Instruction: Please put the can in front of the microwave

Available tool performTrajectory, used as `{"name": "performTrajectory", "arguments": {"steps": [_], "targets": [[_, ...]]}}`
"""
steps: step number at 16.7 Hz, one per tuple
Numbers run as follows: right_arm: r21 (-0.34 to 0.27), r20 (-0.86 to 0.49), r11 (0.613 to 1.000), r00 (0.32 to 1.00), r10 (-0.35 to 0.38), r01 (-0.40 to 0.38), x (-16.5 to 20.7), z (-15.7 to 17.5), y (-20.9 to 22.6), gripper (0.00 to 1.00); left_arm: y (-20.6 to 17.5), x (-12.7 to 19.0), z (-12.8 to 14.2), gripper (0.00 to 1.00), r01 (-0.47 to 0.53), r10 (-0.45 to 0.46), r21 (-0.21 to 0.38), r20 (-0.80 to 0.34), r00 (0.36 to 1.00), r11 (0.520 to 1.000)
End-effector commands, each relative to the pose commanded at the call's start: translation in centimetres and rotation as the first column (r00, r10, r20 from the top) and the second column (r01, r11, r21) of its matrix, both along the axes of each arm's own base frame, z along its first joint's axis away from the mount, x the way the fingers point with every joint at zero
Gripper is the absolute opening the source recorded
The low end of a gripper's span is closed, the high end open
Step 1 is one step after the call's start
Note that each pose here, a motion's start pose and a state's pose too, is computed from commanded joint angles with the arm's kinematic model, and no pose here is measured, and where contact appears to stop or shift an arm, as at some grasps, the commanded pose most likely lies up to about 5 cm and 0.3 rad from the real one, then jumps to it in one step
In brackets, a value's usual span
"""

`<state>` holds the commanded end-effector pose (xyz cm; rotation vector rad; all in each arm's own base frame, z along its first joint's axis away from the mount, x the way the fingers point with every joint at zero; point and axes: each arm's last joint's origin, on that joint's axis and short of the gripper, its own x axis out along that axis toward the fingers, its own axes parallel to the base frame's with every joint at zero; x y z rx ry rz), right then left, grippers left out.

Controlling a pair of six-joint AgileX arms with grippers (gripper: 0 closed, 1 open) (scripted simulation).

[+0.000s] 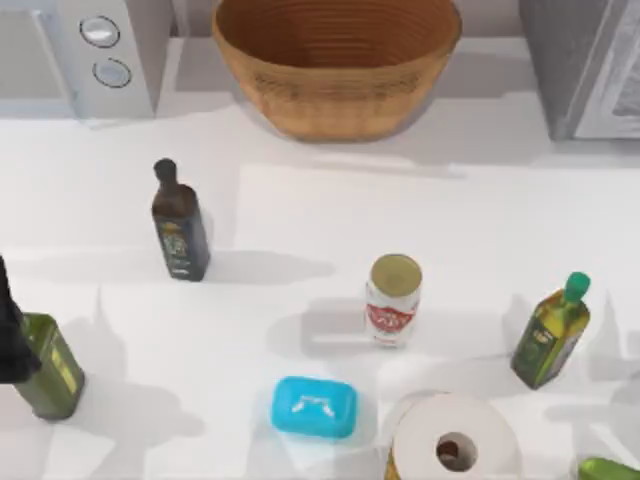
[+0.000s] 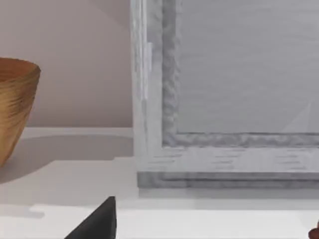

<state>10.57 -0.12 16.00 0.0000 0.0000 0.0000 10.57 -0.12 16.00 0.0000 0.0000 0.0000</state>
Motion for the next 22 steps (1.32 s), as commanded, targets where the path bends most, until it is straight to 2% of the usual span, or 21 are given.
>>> {"name": "performTrajectory", "arguments": {"steps": [3,6,9,12,14,17,19,22], "targets": [[0.0,0.0,1.0,1.0,0.0,0.0,0.0,0.0,0.0,1.0,-0.1,0.0,0.2,1.0,0.007,-0.007,0.0,-0.007,1.0,1.0],[0.0,0.0,1.0,1.0,0.0,0.0,0.0,0.0,0.0,1.0,-0.6,0.1,2.0,1.0,0.059,-0.059,-0.001,-0.073,0.996,0.998],[0.0,0.0,1.0,1.0,0.0,0.0,0.0,0.0,0.0,1.0,-1.5,0.7,5.6,1.0,0.142,-0.14,-0.003,-0.194,0.971,0.99],[0.0,0.0,1.0,1.0,0.0,0.0,0.0,0.0,0.0,1.0,-3.1,2.9,10.3,1.0,0.241,-0.227,-0.007,-0.364,0.903,0.971],[0.0,0.0,1.0,1.0,0.0,0.0,0.0,0.0,0.0,1.0,-5.0,5.5,13.1,1.0,0.309,-0.273,-0.011,-0.498,0.823,0.951],[0.0,0.0,1.0,1.0,0.0,0.0,0.0,0.0,0.0,1.0,-9.4,10.8,15.3,1.0,0.41,-0.302,-0.016,-0.705,0.642,0.912],[0.0,0.0,1.0,1.0,0.0,0.0,0.0,0.0,0.0,1.0,-13.2,14.4,15.3,1.0,0.473,-0.285,-0.019,-0.819,0.498,0.881],[0.0,0.0,1.0,1.0,0.0,0.0,0.0,0.0,0.0,1.0,-19.6,18.5,13.1,1.0,0.557,-0.216,-0.021,-0.933,0.287,0.83]]}}
